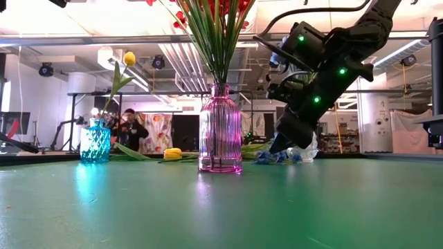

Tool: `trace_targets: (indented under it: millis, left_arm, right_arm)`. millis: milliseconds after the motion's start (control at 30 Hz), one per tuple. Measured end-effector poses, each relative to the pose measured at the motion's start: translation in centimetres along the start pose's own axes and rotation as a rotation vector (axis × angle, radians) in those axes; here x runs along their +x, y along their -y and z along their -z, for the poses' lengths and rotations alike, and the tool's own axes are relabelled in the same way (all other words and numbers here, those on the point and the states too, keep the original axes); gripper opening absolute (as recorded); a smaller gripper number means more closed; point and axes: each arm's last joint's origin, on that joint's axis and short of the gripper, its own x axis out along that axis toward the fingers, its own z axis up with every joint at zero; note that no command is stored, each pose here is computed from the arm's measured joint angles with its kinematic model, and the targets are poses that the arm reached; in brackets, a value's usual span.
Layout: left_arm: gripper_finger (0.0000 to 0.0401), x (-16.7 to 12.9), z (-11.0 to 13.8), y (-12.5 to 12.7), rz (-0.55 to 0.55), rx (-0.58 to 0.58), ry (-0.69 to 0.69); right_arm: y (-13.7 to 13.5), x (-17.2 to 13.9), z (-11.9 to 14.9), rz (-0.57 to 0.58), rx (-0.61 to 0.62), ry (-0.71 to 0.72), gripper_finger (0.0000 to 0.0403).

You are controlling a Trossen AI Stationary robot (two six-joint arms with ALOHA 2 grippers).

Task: Sort flowers into vase by color
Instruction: Put the blue flowers into the transparent vase

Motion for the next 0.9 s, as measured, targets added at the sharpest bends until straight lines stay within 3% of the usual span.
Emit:
trace_targets:
  millis: [600,900]
  left_arm:
    - [0.0274,0.0,0.1,0.0,-0.001,0.016,-0.006]
    - [0.0274,0.0,0.2,0.0,-0.001,-0.008,-0.008]
  right_arm:
    - [-0.2,-0.1,0.0,-0.014,0.005,0.002,0.0042]
    - [-1.4,-0.9,-0.1,-0.047,-0.026,0.02,0.0012]
